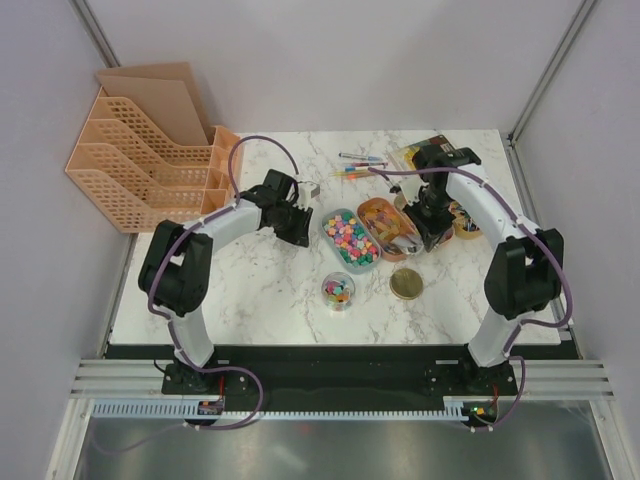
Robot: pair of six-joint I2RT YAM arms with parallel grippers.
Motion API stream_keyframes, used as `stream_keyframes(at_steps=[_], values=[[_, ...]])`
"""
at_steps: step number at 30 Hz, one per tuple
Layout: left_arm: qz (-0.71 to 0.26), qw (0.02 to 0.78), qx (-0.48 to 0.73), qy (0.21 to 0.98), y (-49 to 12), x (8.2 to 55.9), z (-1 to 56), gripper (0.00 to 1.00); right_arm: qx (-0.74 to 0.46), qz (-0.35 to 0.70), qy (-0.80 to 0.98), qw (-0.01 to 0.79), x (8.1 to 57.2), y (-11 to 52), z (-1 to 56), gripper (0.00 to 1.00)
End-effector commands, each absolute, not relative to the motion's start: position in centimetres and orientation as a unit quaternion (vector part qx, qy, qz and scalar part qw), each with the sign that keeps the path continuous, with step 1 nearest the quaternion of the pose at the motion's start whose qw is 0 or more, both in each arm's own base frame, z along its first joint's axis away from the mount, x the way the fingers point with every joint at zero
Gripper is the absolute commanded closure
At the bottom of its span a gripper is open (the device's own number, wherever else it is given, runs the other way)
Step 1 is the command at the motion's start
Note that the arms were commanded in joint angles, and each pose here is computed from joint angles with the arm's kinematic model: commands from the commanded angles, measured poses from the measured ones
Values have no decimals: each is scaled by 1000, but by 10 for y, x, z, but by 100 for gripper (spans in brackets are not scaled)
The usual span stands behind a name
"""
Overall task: Pack the candies
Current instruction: Scoop the fake candies from the storage box.
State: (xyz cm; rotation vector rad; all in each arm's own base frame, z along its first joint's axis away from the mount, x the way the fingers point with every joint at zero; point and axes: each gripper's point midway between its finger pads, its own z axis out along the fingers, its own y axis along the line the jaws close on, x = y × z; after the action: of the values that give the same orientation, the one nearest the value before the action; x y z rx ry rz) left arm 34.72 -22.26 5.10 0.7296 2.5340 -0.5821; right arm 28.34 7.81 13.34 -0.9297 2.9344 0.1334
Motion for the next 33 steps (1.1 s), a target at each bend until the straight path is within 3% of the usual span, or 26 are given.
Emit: stream_keyframes(at_steps=[1,6,15,22,33], values=[[-208,243,296,900,-235,354,64,70,-310,34,950,15,294,77,140,100],[-210,239,304,898,-239,346,61,70,-324,25,945,-35,302,79,128,100],[-204,244,304,898,-240,350,60,70,-360,-24,932,-42,320,84,119,100],[-206,242,303,898,-241,352,57,70,-400,-74,912,-59,302,63,126,100],[-215,243,298,898,-249,360,60,70,-429,-122,895,-29,304,46,154,100]])
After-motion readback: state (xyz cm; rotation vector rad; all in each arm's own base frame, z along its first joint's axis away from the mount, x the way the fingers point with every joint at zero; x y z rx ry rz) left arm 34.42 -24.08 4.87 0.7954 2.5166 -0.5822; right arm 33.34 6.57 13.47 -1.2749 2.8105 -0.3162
